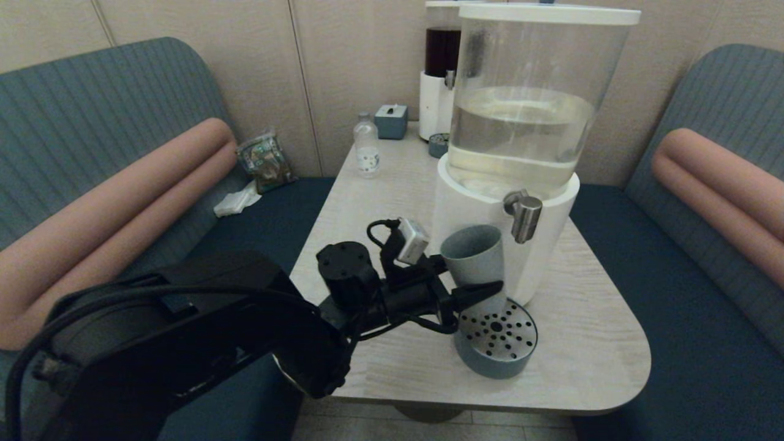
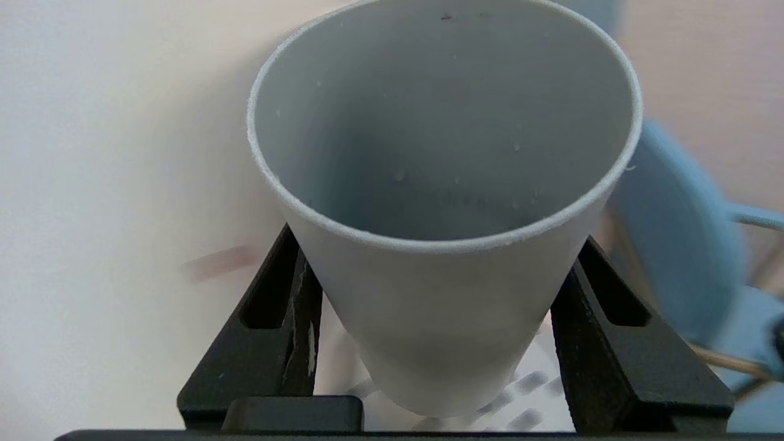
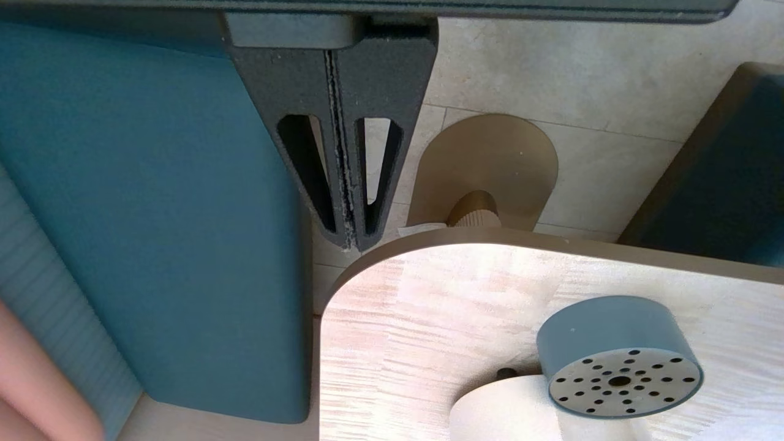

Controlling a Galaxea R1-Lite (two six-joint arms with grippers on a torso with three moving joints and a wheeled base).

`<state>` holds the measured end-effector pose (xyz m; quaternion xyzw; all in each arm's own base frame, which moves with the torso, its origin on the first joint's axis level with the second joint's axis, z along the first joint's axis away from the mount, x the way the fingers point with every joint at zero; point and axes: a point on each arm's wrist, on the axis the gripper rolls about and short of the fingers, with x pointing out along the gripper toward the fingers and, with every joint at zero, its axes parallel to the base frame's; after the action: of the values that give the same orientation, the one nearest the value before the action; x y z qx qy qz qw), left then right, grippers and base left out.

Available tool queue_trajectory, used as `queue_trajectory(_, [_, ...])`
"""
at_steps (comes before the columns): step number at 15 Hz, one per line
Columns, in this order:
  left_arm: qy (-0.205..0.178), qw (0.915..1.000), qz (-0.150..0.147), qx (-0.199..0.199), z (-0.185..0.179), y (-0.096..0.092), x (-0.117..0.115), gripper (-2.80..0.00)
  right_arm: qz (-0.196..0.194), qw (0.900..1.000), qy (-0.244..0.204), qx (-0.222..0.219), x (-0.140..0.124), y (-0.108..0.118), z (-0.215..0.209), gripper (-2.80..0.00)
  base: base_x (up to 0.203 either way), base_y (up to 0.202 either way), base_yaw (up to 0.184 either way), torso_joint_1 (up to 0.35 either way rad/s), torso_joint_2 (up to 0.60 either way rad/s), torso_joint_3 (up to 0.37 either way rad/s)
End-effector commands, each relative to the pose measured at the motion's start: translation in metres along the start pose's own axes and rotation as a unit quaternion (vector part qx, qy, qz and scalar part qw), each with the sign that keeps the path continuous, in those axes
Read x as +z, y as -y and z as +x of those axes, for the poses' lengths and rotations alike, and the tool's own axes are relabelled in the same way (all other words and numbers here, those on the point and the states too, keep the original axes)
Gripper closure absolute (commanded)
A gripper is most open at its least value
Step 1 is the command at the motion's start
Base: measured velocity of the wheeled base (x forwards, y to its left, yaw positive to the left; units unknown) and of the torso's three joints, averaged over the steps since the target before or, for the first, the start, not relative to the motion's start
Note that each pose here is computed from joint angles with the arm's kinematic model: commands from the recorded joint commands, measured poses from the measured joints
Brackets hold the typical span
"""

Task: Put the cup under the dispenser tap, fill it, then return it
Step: Place it under the water dispenser

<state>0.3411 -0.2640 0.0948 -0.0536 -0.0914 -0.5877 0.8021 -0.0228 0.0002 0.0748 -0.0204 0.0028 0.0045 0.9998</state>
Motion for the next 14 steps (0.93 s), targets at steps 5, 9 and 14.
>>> queue_trajectory(5, [-0.023, 0.9994, -0.027, 0.003, 0.014, 0.009, -0.044, 0.0, 0.0, 1.0, 0.002, 0.001, 0.0, 0.0, 0.0, 0.0, 0.0, 0.0, 0.0, 0.0, 0.0, 0.0])
queue_trajectory(9, [-0.035, 0.9988, -0.034, 0.005, 0.01, 0.012, -0.049, 0.0, 0.001, 1.0, 0.002, 0.0, 0.0, 0.0, 0.0, 0.0, 0.0, 0.0, 0.0, 0.0, 0.0, 0.0])
queue_trajectory(14, [-0.046, 0.998, -0.04, 0.014, 0.004, 0.014, -0.052, -2.8, 0.001, 1.0, 0.002, 0.0, 0.0, 0.0, 0.0, 0.0, 0.0, 0.0, 0.0, 0.0, 0.0, 0.0])
